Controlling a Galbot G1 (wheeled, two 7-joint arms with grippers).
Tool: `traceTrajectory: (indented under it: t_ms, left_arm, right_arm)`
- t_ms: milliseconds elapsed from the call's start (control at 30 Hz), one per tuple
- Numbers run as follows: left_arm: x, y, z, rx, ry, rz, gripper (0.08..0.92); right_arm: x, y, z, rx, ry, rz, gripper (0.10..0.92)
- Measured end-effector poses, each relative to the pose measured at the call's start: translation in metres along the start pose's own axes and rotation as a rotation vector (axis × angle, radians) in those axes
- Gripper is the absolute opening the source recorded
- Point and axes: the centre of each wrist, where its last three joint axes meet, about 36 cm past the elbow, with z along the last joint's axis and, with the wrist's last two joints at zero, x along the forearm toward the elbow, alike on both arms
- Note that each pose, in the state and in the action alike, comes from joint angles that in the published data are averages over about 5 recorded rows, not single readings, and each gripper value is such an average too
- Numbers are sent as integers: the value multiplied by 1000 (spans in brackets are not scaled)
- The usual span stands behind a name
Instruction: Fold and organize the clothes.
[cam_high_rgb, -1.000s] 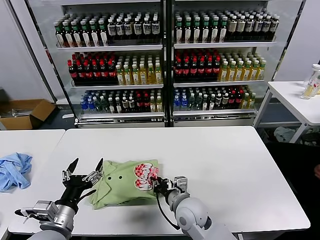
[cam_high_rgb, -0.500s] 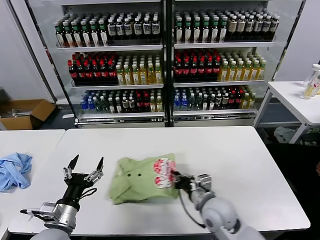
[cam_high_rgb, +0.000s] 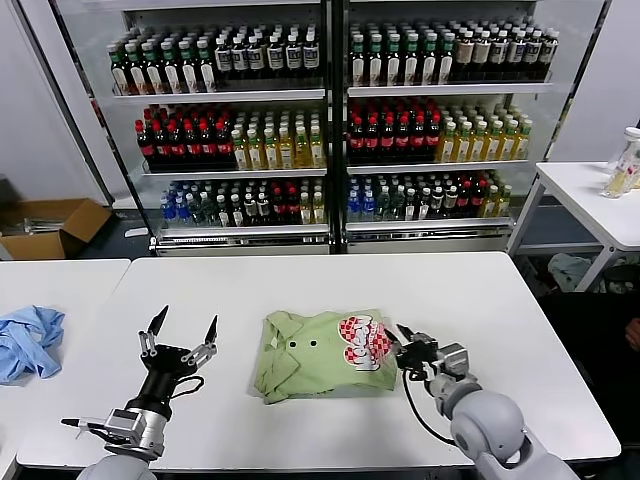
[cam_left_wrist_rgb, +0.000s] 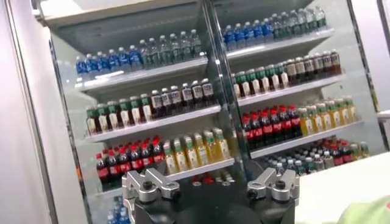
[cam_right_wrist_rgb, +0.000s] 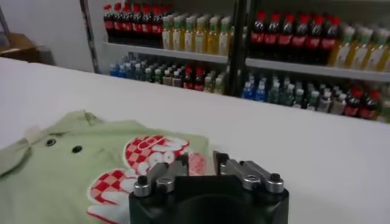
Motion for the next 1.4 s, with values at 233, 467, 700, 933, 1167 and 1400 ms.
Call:
traceTrajectory:
  t_ms: [233, 467, 700, 933, 1167, 1400]
  left_arm:
    - [-7, -4, 5, -62, -18, 19, 823]
    - [-11, -5, 15, -86, -7, 23, 822]
    - [-23, 7, 23, -147, -57, 4, 823]
    - [-34, 16, 22, -185, -126, 3, 823]
    - [-39, 18, 19, -121, -101, 4, 823]
    - [-47, 23, 16, -62, -35, -12, 823]
  right_arm:
    - [29, -20, -26, 58, -115, 95, 560]
    - [38, -37, -38, 113, -225, 196, 763]
    - [31, -50, -28, 145, -274, 266, 822]
    - [31, -58, -23, 167, -296, 307, 823]
    - [28, -62, -22, 185, -317, 323, 823]
    - [17, -67, -11, 201, -323, 350, 823]
